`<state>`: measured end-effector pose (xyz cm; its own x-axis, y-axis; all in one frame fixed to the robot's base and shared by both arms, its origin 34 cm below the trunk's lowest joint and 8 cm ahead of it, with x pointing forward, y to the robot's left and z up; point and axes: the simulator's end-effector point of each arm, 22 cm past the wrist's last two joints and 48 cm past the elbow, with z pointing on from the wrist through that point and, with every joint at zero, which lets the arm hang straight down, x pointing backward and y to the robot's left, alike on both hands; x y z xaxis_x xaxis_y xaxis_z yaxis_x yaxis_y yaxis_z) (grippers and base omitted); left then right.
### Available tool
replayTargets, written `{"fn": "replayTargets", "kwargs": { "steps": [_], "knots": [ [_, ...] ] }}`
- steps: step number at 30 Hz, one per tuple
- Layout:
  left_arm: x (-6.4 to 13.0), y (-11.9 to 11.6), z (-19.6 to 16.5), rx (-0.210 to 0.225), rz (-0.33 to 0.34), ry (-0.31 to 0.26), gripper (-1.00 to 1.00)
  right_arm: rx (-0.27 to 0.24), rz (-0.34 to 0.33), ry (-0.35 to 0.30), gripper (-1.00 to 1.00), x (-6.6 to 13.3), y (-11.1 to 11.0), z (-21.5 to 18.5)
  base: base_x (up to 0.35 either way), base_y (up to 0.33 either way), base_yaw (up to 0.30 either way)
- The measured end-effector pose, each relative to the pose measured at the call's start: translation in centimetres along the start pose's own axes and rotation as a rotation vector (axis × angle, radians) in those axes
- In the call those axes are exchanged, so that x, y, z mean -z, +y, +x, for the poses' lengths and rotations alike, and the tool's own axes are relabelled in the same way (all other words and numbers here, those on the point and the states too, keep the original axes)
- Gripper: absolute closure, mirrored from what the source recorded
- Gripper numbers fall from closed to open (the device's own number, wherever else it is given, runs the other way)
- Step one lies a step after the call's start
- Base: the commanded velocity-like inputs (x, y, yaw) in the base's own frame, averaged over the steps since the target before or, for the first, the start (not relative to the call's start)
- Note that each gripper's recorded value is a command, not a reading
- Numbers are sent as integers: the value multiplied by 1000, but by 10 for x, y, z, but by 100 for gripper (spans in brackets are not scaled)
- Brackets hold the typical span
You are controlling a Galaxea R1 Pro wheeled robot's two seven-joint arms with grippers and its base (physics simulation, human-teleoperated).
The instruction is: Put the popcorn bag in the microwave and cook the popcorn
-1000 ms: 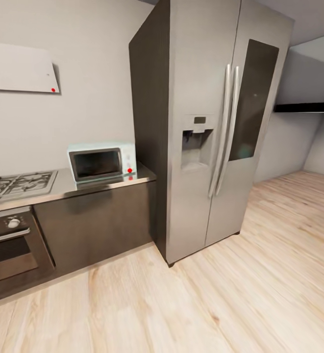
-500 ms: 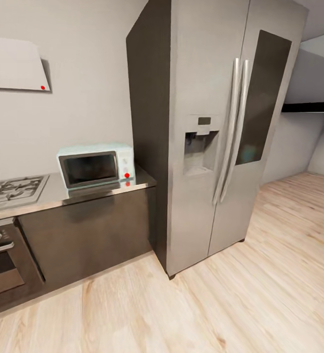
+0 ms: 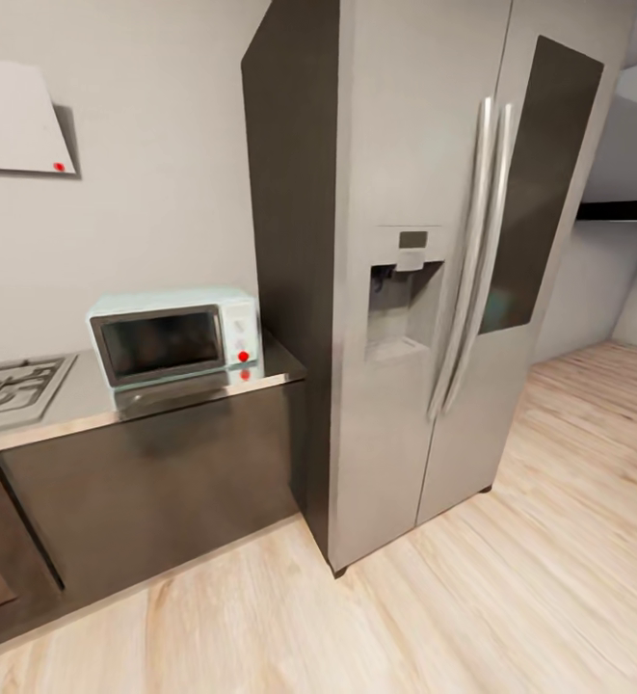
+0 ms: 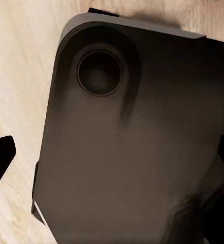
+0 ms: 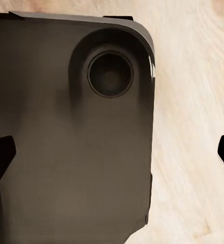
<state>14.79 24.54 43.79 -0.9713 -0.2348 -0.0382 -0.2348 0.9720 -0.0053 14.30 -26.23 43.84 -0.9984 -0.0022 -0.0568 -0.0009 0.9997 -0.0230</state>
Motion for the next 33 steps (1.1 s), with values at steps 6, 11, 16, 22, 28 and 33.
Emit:
{"fn": "replayTargets", "kwargs": {
  "steps": [6, 11, 16, 22, 28, 33],
  "knots": [
    [0, 0, 0, 1, 0, 0, -100, 0, 0, -1, -100, 0, 0, 0, 324, 0, 0],
    [0, 0, -1, 2, 0, -5, -100, 0, 0, -2, -100, 0, 0, -1, 241, 0, 106],
    [0, 0, -2, 1, 0, -8, -100, 0, 1, -2, -100, 0, -1, -1, 22, 0, 258],
    [0, 0, -2, 1, 0, -9, -100, 0, 1, -2, -100, 0, -1, -1, 1, 0, 269],
    [0, 0, -2, 1, 0, -9, -100, 0, 1, -2, -100, 0, -1, -1, 0, 0, 270],
    [0, 0, -2, 0, 0, -9, -100, 0, 1, -2, -100, 0, -1, -1, 0, 0, 270]
  ]
}}
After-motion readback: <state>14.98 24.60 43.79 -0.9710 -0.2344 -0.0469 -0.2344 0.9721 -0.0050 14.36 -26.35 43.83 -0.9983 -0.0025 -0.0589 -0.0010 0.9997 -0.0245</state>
